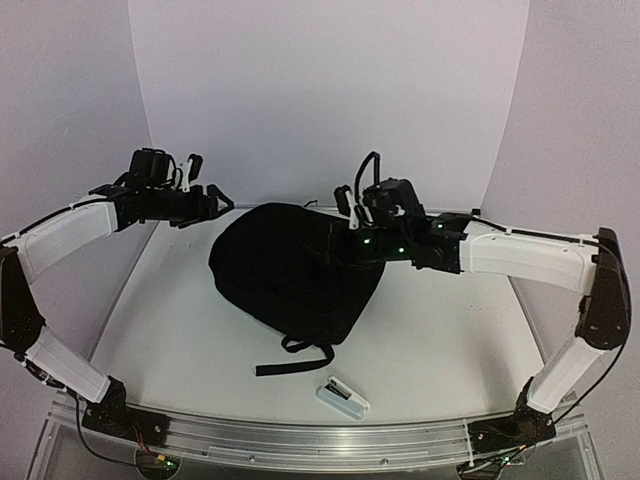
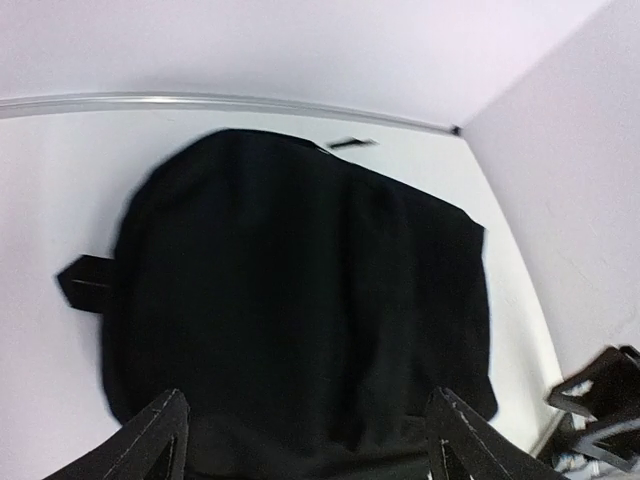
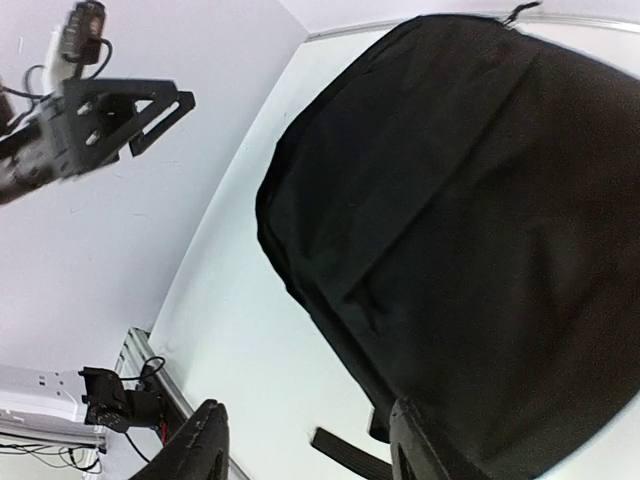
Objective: Pack the student bag
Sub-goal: Adjust the student bag at the center of the board, then unzip the student bag.
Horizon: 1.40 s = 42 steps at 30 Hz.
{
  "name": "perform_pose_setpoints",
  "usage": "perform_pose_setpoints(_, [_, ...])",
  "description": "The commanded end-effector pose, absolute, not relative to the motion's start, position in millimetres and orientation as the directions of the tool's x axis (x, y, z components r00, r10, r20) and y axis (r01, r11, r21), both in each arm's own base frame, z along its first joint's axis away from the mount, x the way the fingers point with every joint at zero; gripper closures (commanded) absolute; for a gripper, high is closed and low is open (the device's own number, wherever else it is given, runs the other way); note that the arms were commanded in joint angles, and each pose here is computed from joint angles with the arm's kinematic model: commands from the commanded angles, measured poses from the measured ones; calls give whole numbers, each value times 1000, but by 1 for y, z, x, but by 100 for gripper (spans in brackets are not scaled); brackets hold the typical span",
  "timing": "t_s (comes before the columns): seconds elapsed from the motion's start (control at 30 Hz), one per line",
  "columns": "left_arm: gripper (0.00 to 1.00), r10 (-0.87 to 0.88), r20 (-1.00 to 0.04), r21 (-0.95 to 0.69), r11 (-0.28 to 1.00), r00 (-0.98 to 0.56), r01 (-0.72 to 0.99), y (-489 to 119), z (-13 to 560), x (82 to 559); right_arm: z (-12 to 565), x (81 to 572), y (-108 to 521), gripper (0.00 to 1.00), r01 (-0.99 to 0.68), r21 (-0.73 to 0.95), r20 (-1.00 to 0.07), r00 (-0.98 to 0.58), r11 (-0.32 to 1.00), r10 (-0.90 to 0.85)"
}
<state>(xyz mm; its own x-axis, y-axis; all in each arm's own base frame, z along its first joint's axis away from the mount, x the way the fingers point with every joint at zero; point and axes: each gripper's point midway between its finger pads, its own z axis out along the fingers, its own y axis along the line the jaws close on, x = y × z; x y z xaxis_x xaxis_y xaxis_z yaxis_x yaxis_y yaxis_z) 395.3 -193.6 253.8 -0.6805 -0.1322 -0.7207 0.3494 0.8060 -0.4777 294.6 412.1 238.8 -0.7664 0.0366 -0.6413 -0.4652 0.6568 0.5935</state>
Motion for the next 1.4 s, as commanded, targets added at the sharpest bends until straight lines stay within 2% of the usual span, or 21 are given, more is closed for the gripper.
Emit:
perform_pose_setpoints(0.0, [20, -80, -641, -556, 735, -763, 389, -234, 225, 361, 208, 292, 445, 51, -488, 594, -606, -794, 640, -44])
perform_pose_setpoints(0.37, [21, -84, -575, -627, 684, -814, 373, -260, 198, 343, 161, 316, 455, 61, -436, 530, -601, -798, 727, -41])
perform_pose_setpoints(0.83, [21, -51, -553, -616, 698, -832, 366, -270, 182, 342, 148, 338, 473, 67, -428, 510, -622, -783, 746, -24])
perform_pose_setpoints(0.97, [21, -45, -547, -612, 703, -836, 362, -271, 178, 341, 147, 343, 475, 75, -420, 508, -626, -780, 752, -13])
perform_pose_setpoints(1.13, [19, 4, -545, -594, 704, -838, 390, -281, 173, 336, 156, 347, 475, 96, -411, 512, -635, -772, 754, 11])
perform_pose_setpoints(1.2, [19, 26, -542, -580, 711, -840, 397, -285, 168, 336, 164, 348, 472, 100, -410, 511, -646, -763, 755, 24])
perform_pose_setpoints(1.37, [22, 40, -551, -559, 724, -834, 404, -292, 165, 341, 181, 351, 465, 100, -411, 496, -678, -734, 765, 45])
